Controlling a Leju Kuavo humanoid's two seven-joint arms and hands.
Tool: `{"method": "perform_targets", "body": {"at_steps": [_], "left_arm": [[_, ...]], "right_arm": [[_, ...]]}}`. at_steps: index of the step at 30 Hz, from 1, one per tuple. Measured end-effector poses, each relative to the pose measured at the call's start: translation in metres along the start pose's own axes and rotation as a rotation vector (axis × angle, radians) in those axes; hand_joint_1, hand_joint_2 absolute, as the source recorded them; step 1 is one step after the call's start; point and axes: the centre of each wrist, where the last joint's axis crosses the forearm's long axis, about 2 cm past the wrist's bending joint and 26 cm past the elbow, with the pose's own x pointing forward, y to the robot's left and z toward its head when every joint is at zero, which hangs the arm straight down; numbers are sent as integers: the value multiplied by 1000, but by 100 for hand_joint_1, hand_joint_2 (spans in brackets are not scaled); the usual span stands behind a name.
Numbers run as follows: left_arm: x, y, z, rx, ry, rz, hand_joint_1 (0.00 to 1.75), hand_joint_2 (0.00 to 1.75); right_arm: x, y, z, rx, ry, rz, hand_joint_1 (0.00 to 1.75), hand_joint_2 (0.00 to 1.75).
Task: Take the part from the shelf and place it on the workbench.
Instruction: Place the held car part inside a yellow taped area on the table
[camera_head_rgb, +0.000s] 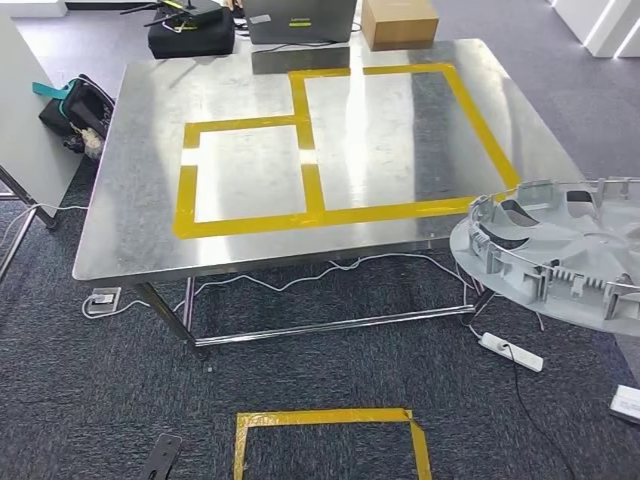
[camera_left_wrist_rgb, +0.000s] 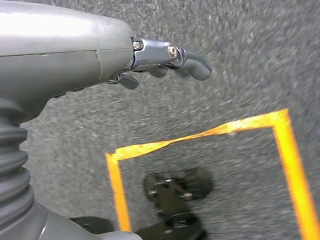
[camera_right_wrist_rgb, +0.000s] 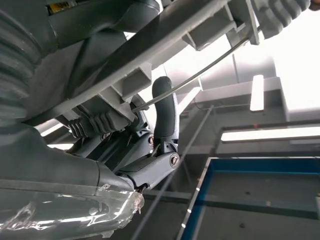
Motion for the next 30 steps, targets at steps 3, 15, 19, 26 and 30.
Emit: {"method": "perform_targets", "body": {"at_steps": [3,15,19,26,30], "left_arm": [[1,0,0,-1,-2,1,0,175],[3,2,-1,3,-9,-1,0,175],[3,2,-2,3,-9,-2,0,175],[2,4,-2,7,-8,-4,0,175],[1,6,-2,21,-9,9,0,175]], "right_arm": [[0,0,0,1,-3,1,175,175],[3,4,2,11,-5,-6,175,175],[3,4,2,11,-7,-7,175,175],[3,5,2,12,-7,-8,175,175],[3,5,2,13,-7,-14,175,175]]}}
